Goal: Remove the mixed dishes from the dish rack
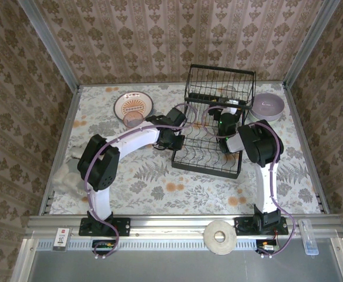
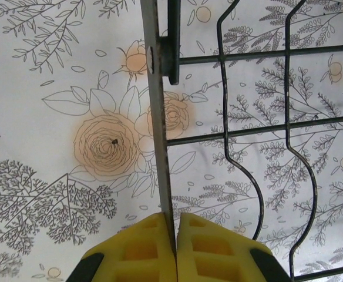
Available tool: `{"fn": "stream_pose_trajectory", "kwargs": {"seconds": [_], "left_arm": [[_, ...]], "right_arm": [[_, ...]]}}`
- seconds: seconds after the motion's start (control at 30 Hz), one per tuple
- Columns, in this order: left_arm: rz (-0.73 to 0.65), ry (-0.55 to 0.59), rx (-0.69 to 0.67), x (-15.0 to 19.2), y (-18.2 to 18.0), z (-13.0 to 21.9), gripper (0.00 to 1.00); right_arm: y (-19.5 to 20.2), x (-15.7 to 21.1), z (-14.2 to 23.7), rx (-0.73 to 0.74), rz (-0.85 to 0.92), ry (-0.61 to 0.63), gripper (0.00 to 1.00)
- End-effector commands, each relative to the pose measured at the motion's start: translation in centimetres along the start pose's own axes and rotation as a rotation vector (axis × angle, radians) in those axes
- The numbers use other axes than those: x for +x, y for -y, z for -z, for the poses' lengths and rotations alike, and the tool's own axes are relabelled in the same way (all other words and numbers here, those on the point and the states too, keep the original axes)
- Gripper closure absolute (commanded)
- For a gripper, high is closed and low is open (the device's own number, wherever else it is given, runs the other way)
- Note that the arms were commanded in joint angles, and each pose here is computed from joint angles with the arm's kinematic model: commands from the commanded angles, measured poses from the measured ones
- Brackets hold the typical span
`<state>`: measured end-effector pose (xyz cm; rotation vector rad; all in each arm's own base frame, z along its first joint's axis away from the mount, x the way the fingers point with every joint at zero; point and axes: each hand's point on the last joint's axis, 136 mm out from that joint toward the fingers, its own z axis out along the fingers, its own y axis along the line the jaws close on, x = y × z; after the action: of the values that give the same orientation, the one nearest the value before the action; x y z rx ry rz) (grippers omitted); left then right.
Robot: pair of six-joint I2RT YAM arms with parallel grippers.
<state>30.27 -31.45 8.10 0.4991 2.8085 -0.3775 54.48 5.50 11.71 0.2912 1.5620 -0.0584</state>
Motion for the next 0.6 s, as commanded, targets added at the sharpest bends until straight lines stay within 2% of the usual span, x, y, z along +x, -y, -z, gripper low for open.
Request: {"fn": "stream_pose_trajectory", "kwargs": {"seconds": [0.0, 0.23, 0.37, 0.5, 0.57], "left_arm": [[-0.109, 0.004, 0.154, -0.6, 4.3, 2.4, 1.00], [-0.116, 0.008, 0.161, -0.7, 4.5, 2.9, 1.00], [-0.117, 0.009, 0.165, -0.9, 4.7, 3.0, 1.00], [-0.116, 0.009, 0.169, -0.9, 4.8, 3.0, 1.00], [-0.115, 0.011, 0.171, -0.9, 4.8, 3.1, 1.00]], "right_arm": [[-1.4, -2.8, -1.6, -0.056, 0.003, 0.086, 0.03], [-1.2, -2.9, -2.8, -0.053, -0.004, 0.093, 0.10], [-1.8, -2.9, -3.2, -0.085, 0.008, 0.094, 0.27], [-1.9, -2.9, -3.7, -0.081, 0.023, 0.090, 0.32], [-2.0, -2.9, -3.8, -0.081, 0.026, 0.087, 0.38]]}}
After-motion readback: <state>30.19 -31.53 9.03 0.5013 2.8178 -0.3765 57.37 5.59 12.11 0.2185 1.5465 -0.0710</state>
